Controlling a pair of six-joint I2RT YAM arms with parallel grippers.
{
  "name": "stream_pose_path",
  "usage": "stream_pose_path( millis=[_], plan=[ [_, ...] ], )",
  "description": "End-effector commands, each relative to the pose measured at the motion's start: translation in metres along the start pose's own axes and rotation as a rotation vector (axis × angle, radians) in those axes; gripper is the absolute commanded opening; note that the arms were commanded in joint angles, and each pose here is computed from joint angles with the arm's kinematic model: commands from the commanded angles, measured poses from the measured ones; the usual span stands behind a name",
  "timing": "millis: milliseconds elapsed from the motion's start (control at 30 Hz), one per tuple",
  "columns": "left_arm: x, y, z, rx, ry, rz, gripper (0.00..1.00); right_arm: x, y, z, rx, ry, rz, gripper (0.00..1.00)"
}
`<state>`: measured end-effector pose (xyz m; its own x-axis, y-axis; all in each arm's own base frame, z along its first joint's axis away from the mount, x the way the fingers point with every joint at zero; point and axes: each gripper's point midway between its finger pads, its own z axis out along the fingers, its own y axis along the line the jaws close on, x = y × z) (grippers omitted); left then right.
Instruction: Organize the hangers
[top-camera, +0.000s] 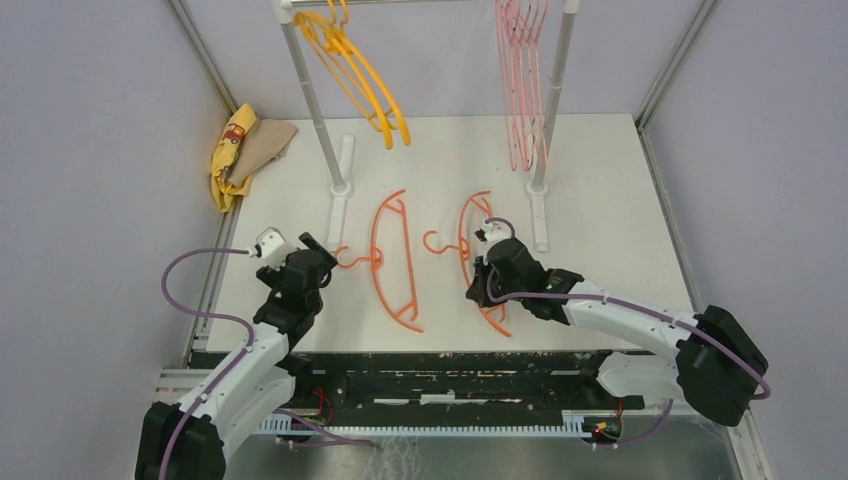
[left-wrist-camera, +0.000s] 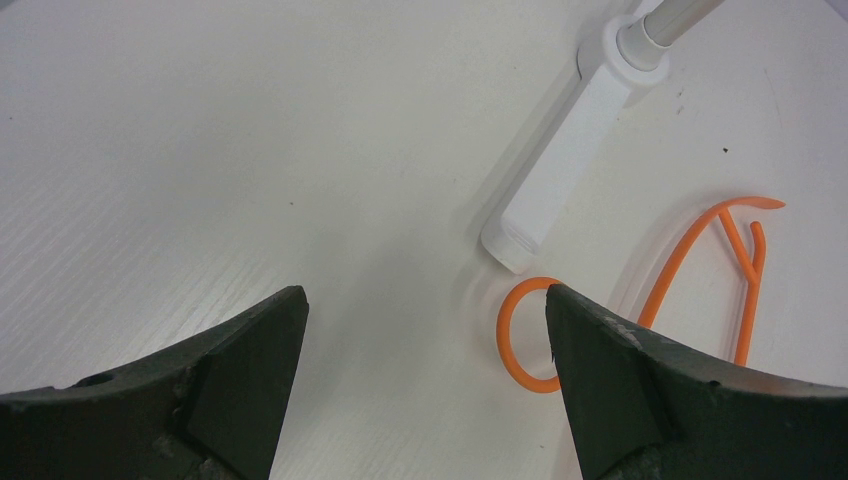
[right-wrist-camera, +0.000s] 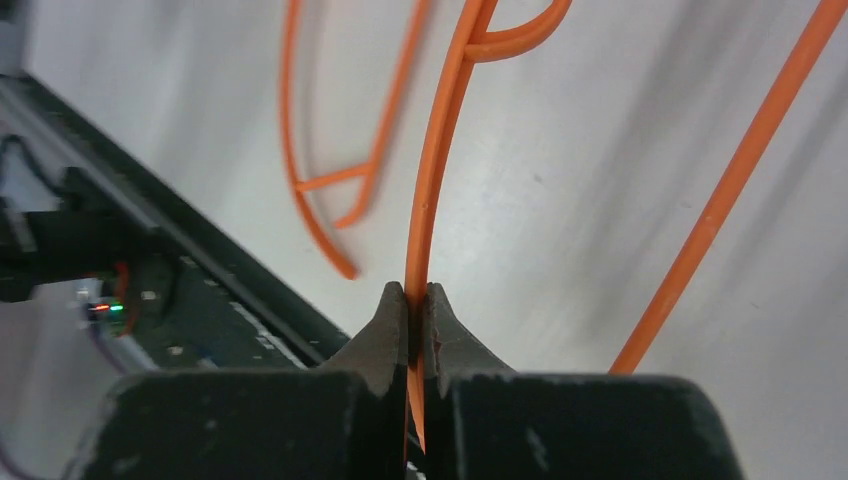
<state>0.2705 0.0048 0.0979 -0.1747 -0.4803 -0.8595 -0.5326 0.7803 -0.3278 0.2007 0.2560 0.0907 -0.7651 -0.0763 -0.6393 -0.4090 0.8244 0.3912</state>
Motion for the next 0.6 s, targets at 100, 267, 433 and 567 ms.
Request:
stream_pose_path(
  millis=[100, 267, 433, 567],
  plan=[
    [-0.019, -0.003, -0.002, 0.012, -0.061, -0.009, 0.95, -0.09, 0.111, -0.058, -0.453, -0.202, 0.083, 0.01],
    [-0.022, -0.004, -0.004, 0.018, -0.069, -0.017, 0.95, -0.11, 0.137, -0.081, -0.569, -0.234, 0.105, 0.0],
    [-0.024, -0.004, -0.006, 0.02, -0.071, -0.022, 0.95, -0.134, 0.153, -0.111, -0.619, -0.296, 0.097, 0.01],
    [-0.027, -0.006, -0.007, 0.029, -0.077, -0.031, 0.95, -0.153, 0.163, -0.138, -0.636, -0.341, 0.075, 0.01]
  ],
)
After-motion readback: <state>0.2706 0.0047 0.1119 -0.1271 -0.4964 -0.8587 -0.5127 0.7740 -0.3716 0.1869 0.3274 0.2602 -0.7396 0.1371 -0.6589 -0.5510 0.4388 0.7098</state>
